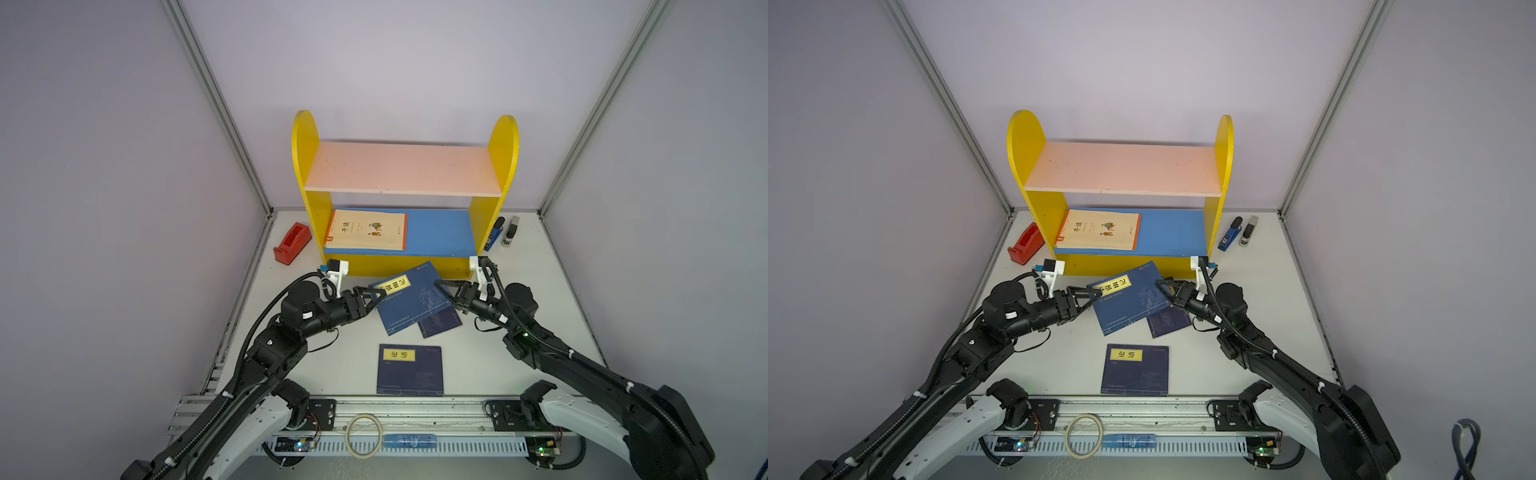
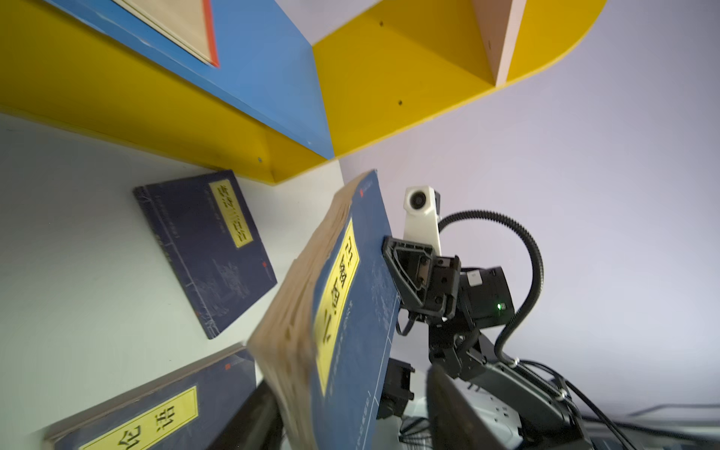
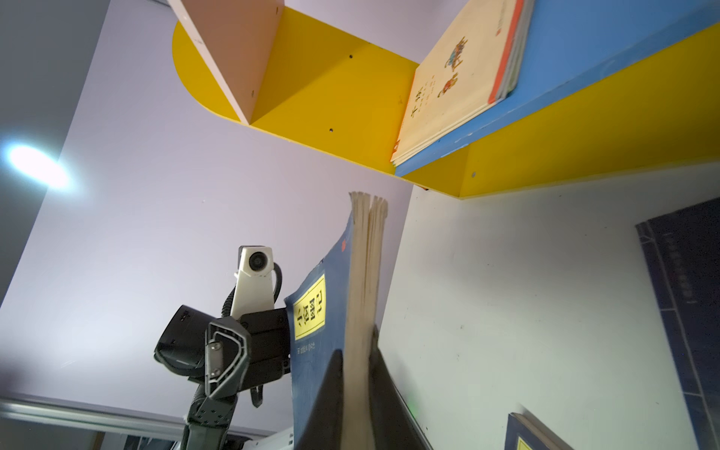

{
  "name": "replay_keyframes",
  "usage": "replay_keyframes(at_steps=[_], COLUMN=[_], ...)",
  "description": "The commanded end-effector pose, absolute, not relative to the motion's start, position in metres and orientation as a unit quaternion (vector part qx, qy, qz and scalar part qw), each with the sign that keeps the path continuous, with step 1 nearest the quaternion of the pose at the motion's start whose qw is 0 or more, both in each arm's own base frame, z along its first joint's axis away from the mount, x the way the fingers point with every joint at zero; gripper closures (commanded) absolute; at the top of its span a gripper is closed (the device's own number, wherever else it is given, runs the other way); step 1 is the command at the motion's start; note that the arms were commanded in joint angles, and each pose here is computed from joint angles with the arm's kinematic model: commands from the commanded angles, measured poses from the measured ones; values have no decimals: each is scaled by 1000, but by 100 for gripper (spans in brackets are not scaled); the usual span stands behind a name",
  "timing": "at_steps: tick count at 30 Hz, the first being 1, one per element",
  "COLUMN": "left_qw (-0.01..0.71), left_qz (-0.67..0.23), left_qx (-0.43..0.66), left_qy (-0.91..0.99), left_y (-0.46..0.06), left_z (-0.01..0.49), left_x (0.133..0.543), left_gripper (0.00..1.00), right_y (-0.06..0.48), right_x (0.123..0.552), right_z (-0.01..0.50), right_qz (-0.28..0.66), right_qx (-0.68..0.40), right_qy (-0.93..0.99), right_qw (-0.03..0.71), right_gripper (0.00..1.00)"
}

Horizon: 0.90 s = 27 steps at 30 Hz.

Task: Stacking books/files
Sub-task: Place the book on the bookshelf.

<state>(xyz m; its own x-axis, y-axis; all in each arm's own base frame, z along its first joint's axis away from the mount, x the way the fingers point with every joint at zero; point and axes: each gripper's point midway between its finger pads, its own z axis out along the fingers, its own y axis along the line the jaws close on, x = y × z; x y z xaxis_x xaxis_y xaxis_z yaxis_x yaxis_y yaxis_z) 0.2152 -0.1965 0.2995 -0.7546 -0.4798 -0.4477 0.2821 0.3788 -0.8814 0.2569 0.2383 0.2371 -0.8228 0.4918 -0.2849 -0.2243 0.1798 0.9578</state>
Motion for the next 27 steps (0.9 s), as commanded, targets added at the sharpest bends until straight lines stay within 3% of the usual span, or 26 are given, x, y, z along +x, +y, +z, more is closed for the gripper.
replay_keyframes(at_steps=[1, 3, 6, 10, 20, 27], left_qw=[406, 446, 488, 460, 491, 524], left_qz=[-448, -399, -315, -220, -109, -120], left_qx=[-182, -234, -322, -471, -467, -454], left_qy=[775, 766, 748, 720, 727, 711], left_y=[-138, -105, -56, -6, 27, 31], left_z=[286, 288, 280, 236, 211, 222], left_x=[231, 234, 239, 236, 252, 247], left_gripper=[9, 0, 0, 0, 0, 0], right_y=[226, 225, 234, 259, 334, 369], right_x=[270, 271, 269, 274, 339, 380], right_z=[230, 220, 205, 191, 158, 145], right_qz=[607, 586, 548, 542, 561, 540], right_qx=[144, 167, 192, 204, 259, 283], right_qy=[711, 716, 727, 726, 669, 665], right_qw=[323, 341, 366, 370, 414, 432], right_gripper=[100, 100, 100, 100, 100, 100])
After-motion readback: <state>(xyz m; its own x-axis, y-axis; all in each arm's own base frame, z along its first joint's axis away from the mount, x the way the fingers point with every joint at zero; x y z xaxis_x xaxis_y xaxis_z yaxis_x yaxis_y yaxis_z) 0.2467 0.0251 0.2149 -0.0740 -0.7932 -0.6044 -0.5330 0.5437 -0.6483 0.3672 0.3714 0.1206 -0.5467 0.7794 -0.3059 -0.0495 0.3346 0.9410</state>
